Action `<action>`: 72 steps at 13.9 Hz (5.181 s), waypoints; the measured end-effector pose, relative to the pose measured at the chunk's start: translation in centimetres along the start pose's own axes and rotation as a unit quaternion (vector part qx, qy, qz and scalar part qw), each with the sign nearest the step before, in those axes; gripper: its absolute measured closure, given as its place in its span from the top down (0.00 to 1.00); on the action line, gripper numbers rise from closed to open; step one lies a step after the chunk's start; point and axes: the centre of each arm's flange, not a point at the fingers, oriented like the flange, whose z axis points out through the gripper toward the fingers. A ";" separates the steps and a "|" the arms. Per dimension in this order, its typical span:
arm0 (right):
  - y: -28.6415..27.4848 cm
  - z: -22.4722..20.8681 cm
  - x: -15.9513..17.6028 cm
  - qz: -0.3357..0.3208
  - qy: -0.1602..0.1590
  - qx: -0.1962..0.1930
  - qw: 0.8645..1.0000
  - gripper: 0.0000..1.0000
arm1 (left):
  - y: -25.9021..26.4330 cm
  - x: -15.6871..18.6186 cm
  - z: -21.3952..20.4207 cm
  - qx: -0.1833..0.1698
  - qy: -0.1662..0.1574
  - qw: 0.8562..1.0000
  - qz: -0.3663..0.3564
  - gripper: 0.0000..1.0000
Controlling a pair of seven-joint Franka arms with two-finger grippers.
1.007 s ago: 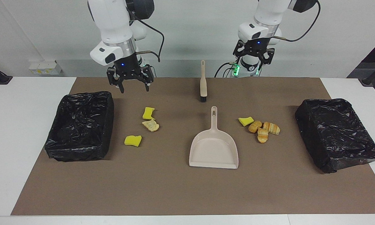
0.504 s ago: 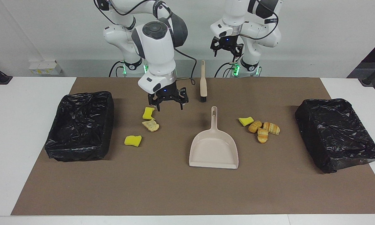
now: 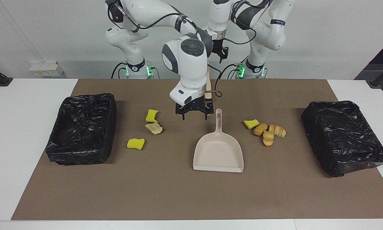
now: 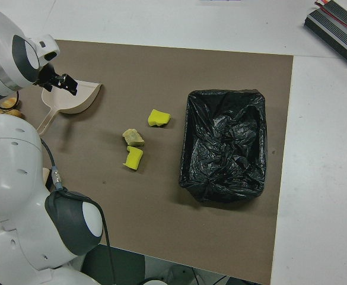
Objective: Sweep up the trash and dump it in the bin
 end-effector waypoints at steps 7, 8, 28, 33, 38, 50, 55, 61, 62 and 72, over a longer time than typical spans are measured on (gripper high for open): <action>-7.7 6.9 -3.8 0.011 -0.007 -0.020 1.000 1.00 | 2.7 -1.9 7.2 0.006 -0.004 1.000 -0.019 1.00; -7.8 6.9 -3.8 0.011 -0.007 -0.020 1.000 1.00 | 2.8 -1.8 7.6 0.007 -0.005 1.000 -0.024 1.00; -12.7 10.5 -8.1 -0.001 -0.010 -0.018 1.000 0.71 | 2.4 -1.0 10.6 0.025 -0.028 0.998 -0.053 0.57; -12.9 10.8 -8.3 -0.001 -0.010 -0.020 1.000 0.42 | 1.9 -0.3 10.4 0.025 -0.029 0.997 -0.064 0.12; -12.7 10.8 -8.0 -0.004 -0.001 -0.028 1.000 0.33 | 0.8 0.6 9.8 0.053 -0.046 0.995 -0.071 0.09; -11.6 10.8 -6.8 0.003 -0.002 -0.028 1.000 0.33 | -0.5 2.1 9.2 0.051 -0.043 0.993 -0.093 0.11; -11.4 10.8 -6.6 0.005 -0.002 -0.028 1.000 0.33 | -1.3 2.7 9.2 0.050 -0.044 0.992 -0.104 0.28; -11.4 10.8 -6.6 0.005 -0.003 -0.028 1.000 0.33 | -1.4 2.7 9.2 0.051 -0.044 0.992 -0.105 0.37; -11.4 10.8 -6.6 0.005 -0.003 -0.028 1.000 0.33 | -1.5 2.8 9.2 0.051 -0.044 0.992 -0.107 0.41; -10.0 10.7 -5.2 0.018 -0.014 -0.015 1.000 0.33 | -2.3 3.5 9.2 0.068 -0.030 0.993 -0.096 0.26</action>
